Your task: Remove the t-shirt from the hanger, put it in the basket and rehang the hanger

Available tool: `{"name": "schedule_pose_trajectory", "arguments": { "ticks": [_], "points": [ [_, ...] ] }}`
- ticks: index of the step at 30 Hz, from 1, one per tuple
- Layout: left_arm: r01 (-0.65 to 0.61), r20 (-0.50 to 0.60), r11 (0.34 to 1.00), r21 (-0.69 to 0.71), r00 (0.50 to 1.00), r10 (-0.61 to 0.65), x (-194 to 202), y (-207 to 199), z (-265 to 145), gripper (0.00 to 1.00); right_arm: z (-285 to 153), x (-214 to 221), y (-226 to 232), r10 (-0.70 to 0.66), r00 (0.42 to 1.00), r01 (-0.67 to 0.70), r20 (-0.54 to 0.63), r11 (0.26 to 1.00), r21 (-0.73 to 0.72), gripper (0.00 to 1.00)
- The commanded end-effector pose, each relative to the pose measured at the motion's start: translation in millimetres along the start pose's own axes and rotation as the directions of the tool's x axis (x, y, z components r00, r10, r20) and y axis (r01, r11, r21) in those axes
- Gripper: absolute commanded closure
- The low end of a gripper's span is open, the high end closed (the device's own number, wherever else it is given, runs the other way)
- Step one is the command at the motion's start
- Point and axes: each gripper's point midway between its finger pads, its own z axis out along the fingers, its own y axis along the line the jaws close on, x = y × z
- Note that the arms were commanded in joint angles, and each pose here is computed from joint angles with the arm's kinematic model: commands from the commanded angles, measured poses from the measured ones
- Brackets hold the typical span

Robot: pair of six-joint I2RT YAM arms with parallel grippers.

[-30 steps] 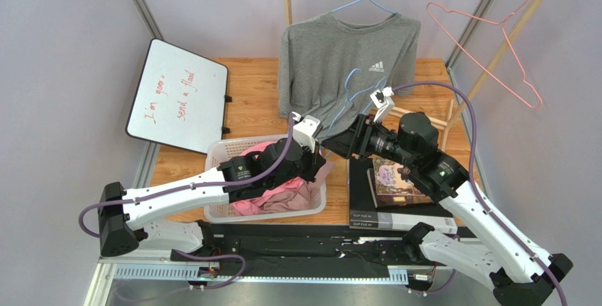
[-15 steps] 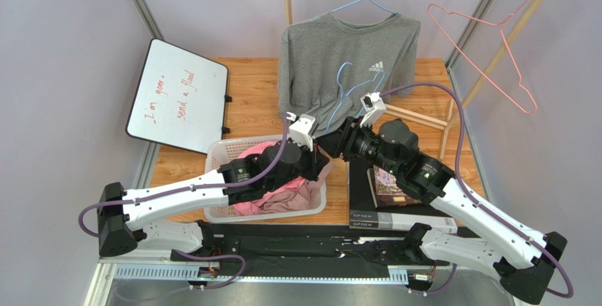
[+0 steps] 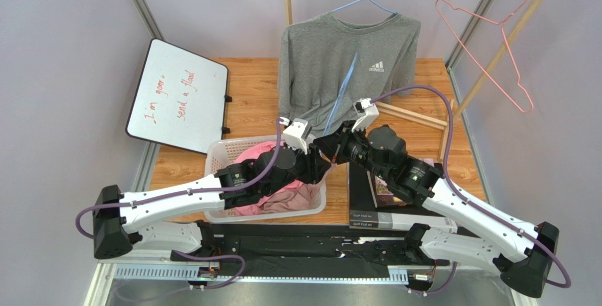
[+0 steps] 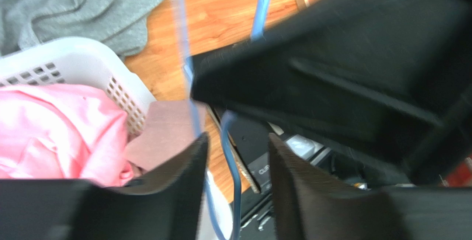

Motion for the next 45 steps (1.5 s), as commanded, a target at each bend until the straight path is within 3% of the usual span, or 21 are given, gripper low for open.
{"name": "schedule_pose_trajectory", "arguments": {
  "ticks": [1,6,18,28,34,45],
  "points": [
    [0.043,0.079,0.997,0.059,0.996,-0.048,-22.4,-4.3,-27.1,0.41,-7.9,-35.8,-3.6,-0.085,0.989,0.085,0.124,0.996,0.006,1.0],
    [0.034,0.09,0.996,0.083,0.995,-0.041,-18.9,10.4,-56.5,0.39,-18.4,-46.4,-18.6,-0.098,0.992,0.1,0.083,0.995,-0.013,1.0],
    [0.082,0.122,0.988,0.134,0.988,-0.098,-17.1,36.0,-116.4,0.39,-58.3,-95.9,-69.2,-0.142,0.971,0.112,0.192,0.981,0.161,1.0],
    [0.126,0.078,0.981,0.145,0.987,-0.139,4.8,42.5,-116.5,0.39,-49.8,-175.5,-109.0,-0.163,0.957,0.115,0.24,0.973,0.199,1.0],
    [0.142,0.083,0.981,0.133,0.985,-0.154,6.7,48.6,-120.3,0.39,-48.3,-218.6,-114.7,-0.122,0.96,0.087,0.253,0.986,0.144,1.0],
    [0.111,0.095,0.987,0.115,0.988,-0.123,-0.7,49.0,-121.7,0.39,-30.9,-262.9,-131.3,-0.144,0.961,0.115,0.236,0.985,0.132,1.0]
  ]
}}
